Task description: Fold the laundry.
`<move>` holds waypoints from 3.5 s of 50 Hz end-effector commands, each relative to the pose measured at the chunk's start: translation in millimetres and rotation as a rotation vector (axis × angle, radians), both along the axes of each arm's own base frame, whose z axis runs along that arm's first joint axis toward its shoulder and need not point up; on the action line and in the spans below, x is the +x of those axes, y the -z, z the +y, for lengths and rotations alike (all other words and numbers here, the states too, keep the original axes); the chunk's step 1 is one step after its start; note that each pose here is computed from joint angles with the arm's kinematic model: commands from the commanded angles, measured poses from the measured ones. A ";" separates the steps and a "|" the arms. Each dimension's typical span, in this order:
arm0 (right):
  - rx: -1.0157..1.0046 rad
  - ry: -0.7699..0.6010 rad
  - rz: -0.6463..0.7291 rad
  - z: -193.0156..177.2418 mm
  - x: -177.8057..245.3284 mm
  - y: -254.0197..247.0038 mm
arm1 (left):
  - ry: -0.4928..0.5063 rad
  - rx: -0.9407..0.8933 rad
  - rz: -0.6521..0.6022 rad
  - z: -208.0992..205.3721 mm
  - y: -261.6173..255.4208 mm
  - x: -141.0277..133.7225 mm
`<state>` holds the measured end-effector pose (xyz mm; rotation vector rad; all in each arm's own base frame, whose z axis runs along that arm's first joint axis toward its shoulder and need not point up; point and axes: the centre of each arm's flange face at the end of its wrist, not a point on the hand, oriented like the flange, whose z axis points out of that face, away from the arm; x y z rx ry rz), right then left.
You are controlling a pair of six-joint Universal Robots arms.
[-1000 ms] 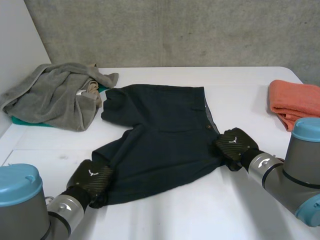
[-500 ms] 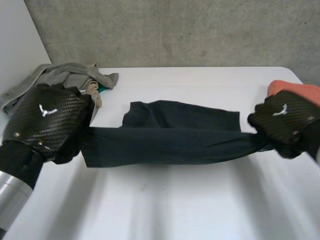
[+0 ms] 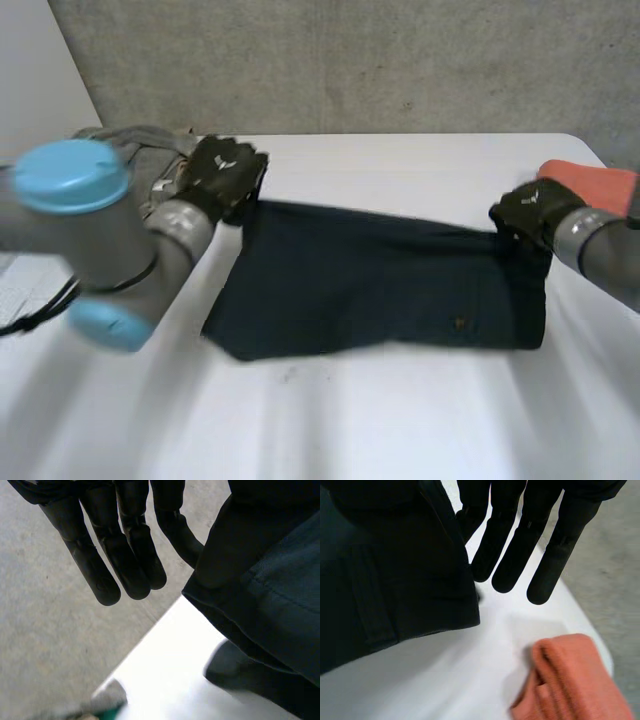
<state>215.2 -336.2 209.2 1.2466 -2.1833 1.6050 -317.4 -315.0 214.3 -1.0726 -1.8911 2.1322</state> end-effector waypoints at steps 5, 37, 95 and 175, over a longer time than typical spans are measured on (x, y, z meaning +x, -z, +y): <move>-0.236 0.001 -0.051 -89.4 35.9 43.5 | 0.004 -0.167 0.030 -82.2 33.1 -51.8; 0.199 0.120 -0.282 29.7 -2.7 65.0 | 0.042 0.028 0.049 29.8 7.4 -33.2; 0.028 -0.141 -0.738 51.2 36.4 -43.1 | 0.132 0.006 0.294 47.2 -57.7 -62.3; -0.198 -0.049 -0.406 57.2 92.5 94.8 | 0.530 0.290 0.258 105.0 -91.0 -52.5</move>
